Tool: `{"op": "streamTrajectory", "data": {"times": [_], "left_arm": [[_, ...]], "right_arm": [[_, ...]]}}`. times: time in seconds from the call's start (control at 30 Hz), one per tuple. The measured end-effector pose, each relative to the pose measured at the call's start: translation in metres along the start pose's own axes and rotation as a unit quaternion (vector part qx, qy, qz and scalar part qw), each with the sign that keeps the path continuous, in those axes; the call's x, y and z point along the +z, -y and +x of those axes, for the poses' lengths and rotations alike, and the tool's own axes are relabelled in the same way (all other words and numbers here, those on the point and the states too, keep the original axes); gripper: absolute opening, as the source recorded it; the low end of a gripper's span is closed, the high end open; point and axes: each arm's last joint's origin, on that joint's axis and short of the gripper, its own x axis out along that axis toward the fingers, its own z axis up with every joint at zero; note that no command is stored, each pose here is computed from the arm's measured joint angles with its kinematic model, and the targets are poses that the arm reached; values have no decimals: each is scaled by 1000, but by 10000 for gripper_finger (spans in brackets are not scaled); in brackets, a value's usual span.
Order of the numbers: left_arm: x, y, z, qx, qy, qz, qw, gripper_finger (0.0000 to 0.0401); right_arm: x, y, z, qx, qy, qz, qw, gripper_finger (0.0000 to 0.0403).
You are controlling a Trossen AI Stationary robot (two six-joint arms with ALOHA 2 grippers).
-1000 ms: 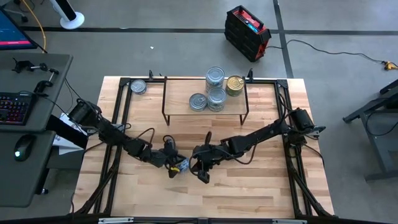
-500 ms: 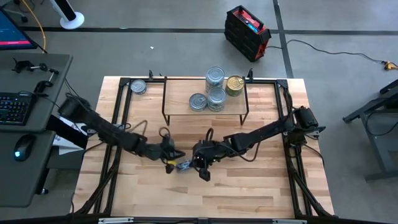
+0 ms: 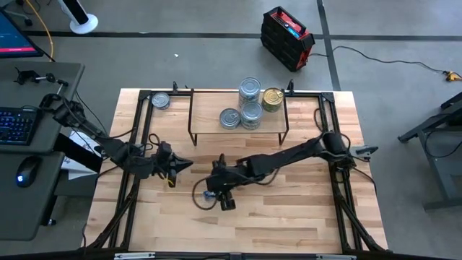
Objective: Stack canned seafood by type on shelf
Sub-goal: Stack the blue tuna can on top of the other blue tuna can on the shelf
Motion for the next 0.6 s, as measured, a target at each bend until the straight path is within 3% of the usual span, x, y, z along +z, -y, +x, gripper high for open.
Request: {"op": "streamTrajectory", "data": {"times": [0.1, 0.23, 0.4, 0.6], "left_arm": [[0, 1, -2, 7, 16, -3, 1000, 0], [-3, 1, 0, 15, 12, -14, 1000, 0], [-2, 2, 1, 10, 16, -28, 999, 0], [10, 11, -2, -19, 70, 4, 997, 0]], "right_arm": [[-2, 3, 12, -31, -42, -41, 998, 228], [-2, 5, 20, -14, -67, -73, 995, 271], [-18, 5, 42, -3, -103, -83, 991, 276], [-25, 6, 53, -33, -115, -84, 989, 267]]}}
